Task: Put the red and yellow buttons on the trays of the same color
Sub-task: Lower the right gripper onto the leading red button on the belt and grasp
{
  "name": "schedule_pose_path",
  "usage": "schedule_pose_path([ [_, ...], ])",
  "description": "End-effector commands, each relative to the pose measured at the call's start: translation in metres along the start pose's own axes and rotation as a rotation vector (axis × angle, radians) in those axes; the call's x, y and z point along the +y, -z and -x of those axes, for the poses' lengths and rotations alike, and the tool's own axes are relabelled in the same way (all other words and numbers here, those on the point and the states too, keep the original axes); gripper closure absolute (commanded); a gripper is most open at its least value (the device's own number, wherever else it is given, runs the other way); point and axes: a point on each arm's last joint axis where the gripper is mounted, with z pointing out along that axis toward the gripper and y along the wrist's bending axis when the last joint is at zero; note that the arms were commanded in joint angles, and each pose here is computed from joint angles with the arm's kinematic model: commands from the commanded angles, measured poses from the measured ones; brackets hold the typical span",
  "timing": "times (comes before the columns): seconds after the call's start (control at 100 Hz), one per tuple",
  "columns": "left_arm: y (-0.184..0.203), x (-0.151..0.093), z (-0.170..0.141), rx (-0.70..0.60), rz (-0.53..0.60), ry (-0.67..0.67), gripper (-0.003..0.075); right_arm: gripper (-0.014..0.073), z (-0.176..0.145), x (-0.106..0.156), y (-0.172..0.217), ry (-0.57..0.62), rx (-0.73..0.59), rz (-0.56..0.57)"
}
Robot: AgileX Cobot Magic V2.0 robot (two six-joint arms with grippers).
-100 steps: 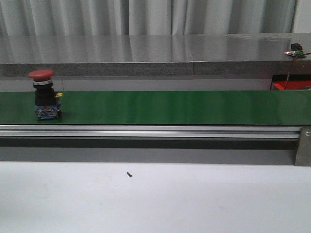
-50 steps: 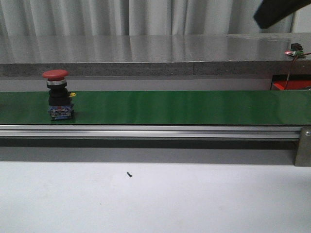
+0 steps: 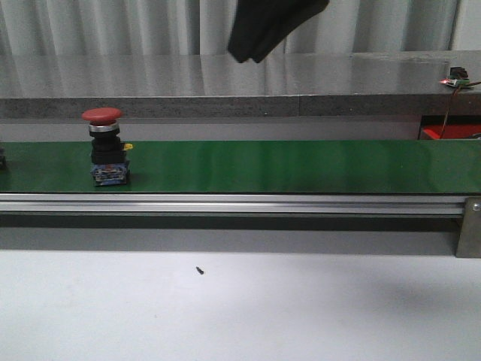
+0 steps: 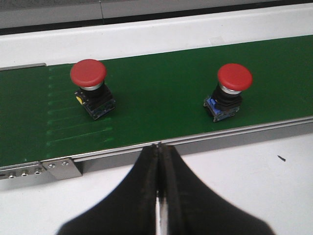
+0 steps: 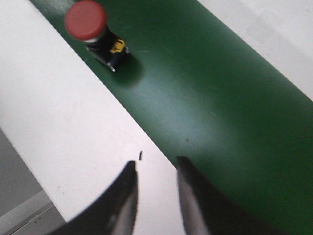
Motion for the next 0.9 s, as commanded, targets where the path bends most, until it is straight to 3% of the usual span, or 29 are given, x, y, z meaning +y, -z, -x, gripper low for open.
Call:
schedule_pose_path([
  [0.0, 0.007, -0.001, 0.013, -0.092, 0.012, 0.008, 0.074, 0.0073, 0.024, 0.015, 0.012, 0.058, -0.097, 0.014],
  [0.06, 0.007, -0.001, 0.013, -0.092, 0.012, 0.008, 0.074, -0.0022, 0.032, 0.019, 0.003, 0.073, -0.1, 0.026],
  [0.16, 0.007, -0.001, 0.013, -0.092, 0.012, 0.008, 0.074, 0.0018, 0.042, 0.03, -0.012, 0.099, -0.102, 0.047],
  [0.37, 0.007, -0.001, 0.013, -0.092, 0.012, 0.008, 0.074, 0.0018, 0.059, 0.045, -0.04, 0.141, -0.112, 0.073],
  [0.89, 0.007, -0.001, 0.013, -0.093, 0.009, 0.012, 0.074, 0.0022, 0.062, 0.031, -0.099, 0.176, -0.095, 0.018],
])
